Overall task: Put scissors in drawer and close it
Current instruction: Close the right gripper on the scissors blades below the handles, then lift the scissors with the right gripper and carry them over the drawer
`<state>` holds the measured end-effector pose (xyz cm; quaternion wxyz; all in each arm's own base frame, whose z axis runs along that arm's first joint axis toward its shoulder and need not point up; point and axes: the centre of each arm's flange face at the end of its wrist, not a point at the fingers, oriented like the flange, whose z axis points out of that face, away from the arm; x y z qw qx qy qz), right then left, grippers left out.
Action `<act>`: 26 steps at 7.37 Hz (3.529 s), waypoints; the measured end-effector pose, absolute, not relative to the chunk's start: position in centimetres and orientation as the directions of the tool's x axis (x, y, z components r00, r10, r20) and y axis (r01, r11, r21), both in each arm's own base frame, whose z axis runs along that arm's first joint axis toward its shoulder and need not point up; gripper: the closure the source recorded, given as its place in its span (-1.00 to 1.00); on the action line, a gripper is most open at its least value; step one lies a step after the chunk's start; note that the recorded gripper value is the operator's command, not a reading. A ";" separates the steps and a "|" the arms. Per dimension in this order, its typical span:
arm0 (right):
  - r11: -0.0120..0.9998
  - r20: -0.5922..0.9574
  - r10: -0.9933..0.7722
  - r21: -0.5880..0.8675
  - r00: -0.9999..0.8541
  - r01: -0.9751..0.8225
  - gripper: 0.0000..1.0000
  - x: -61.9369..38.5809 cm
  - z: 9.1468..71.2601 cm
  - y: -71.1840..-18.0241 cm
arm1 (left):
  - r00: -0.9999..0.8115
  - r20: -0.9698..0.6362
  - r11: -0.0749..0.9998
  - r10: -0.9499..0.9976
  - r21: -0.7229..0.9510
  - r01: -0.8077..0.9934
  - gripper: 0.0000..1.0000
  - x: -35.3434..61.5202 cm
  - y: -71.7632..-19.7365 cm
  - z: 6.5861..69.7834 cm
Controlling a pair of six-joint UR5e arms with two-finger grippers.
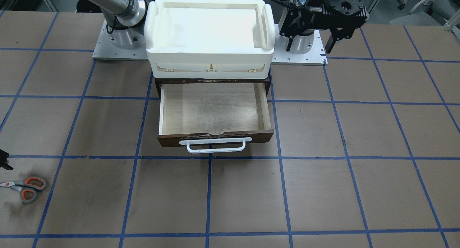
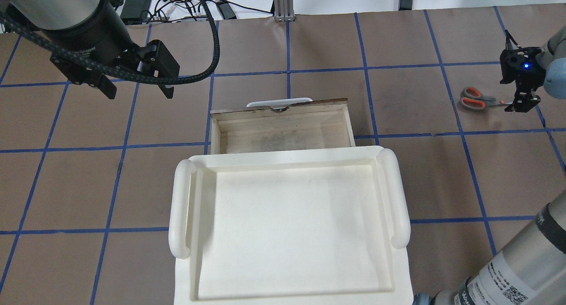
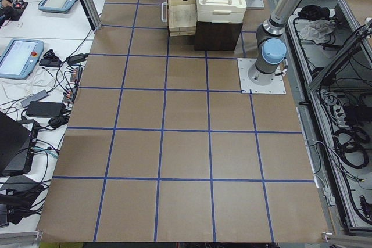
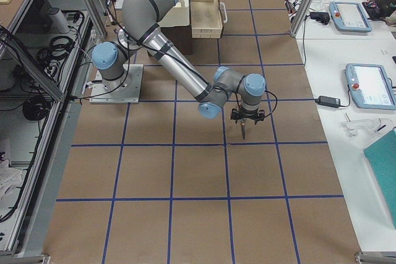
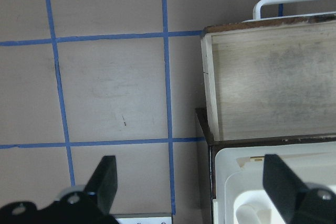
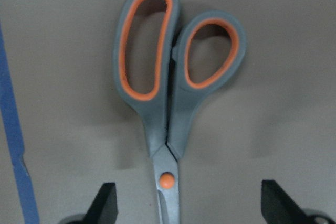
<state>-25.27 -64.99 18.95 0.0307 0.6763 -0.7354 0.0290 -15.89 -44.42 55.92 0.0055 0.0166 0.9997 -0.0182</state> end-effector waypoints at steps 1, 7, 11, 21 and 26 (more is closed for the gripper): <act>0.070 0.073 -0.995 -0.006 -0.070 -0.998 -0.95 -25.1 18.8 -65.2 | -0.999 -0.012 0.999 0.033 -0.036 0.033 -1.00 -15.9 -44.4 55.9; 0.055 -0.032 -0.998 -0.062 -0.053 -0.997 -0.77 -23.6 17.5 -64.7 | -0.999 -0.012 0.999 0.033 -0.036 0.033 -1.00 -15.9 -44.4 55.9; 0.052 -0.040 -0.998 -0.051 -0.050 -0.997 1.00 -23.5 17.5 -64.6 | -0.999 -0.012 0.999 0.033 -0.036 0.034 -1.00 -15.9 -44.4 55.9; -0.062 0.053 -0.996 0.080 0.067 -0.995 1.00 -14.7 31.6 -64.5 | -0.999 -0.012 0.999 0.033 -0.036 0.034 -1.00 -15.9 -44.4 55.9; -0.129 0.117 -0.984 0.042 0.133 -0.991 1.00 3.9 42.6 -60.4 | -0.999 -0.011 0.999 0.033 -0.036 0.033 -1.00 -15.9 -44.4 55.9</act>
